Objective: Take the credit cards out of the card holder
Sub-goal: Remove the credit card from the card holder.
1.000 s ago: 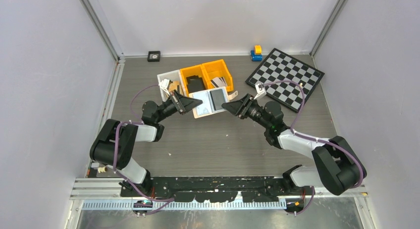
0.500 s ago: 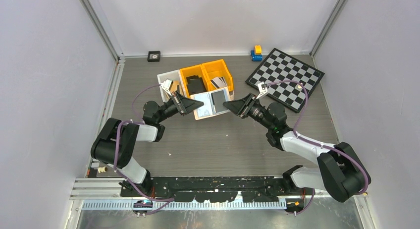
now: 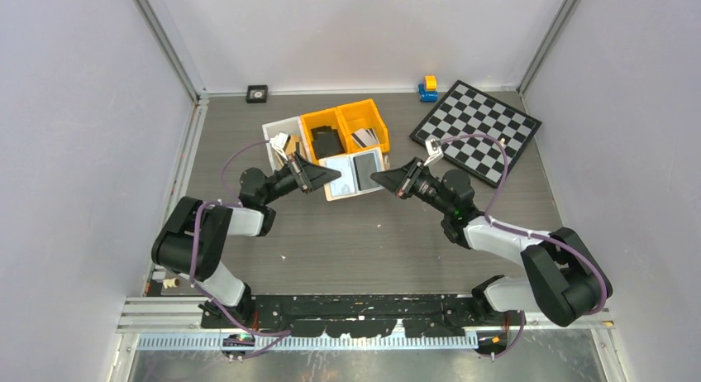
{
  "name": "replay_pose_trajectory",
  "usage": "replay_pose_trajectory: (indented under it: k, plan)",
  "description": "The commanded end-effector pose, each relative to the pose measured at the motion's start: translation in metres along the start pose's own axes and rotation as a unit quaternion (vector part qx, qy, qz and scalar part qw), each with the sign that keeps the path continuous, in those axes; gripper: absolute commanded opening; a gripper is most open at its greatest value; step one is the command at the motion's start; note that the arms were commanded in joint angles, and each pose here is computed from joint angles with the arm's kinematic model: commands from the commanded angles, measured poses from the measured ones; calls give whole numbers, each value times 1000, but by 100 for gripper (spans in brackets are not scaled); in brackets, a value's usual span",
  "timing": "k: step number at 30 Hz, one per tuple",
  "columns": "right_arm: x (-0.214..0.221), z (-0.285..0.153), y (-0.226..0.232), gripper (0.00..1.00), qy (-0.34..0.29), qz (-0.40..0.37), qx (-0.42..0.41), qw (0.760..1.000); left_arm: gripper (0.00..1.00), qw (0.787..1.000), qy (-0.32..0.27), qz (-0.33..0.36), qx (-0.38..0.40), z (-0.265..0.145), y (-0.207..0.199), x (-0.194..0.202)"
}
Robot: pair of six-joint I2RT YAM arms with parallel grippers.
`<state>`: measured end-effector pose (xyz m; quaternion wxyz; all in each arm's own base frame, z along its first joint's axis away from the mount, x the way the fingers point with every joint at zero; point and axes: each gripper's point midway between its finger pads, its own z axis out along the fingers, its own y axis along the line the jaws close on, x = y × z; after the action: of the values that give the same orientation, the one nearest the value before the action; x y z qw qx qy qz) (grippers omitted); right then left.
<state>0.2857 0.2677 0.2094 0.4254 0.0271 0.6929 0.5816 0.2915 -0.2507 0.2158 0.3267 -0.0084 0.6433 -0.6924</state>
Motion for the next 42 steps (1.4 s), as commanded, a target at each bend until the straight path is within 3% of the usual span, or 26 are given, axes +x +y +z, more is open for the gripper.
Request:
replay_pose_trajectory:
  k: [1, 7, 12, 18, 23, 29, 33, 42]
  plan:
    - [-19, 0, 9, 0, -35, -25, -6, 999, 20, 999, -5, 35, 16, 4, -13, -6]
    - [-28, -11, -11, 1, -72, -37, 48, 996, 27, 997, -23, 60, -51, -3, -2, -10]
    - [-31, -15, -19, 1, -81, -46, 74, 993, 49, 972, -60, 94, -209, -29, 29, -12]
    - [-32, -16, -21, 1, -82, -49, 83, 992, 54, 949, -91, 162, -255, -43, 11, -16]
    - [-31, -16, -21, 1, -78, -48, 80, 993, 56, 955, -96, 182, -214, -38, -5, -16]
    - [-27, -12, -11, 1, -66, -49, 50, 995, 49, 978, -11, 181, -105, 0, -27, 15]
    - [-24, -14, 12, 0, -64, -59, -15, 996, 45, 982, 30, 164, -89, 16, -22, 33]
    - [-14, -12, 33, 0, -42, -46, -89, 994, 43, 991, 52, 114, -39, 30, -24, 42]
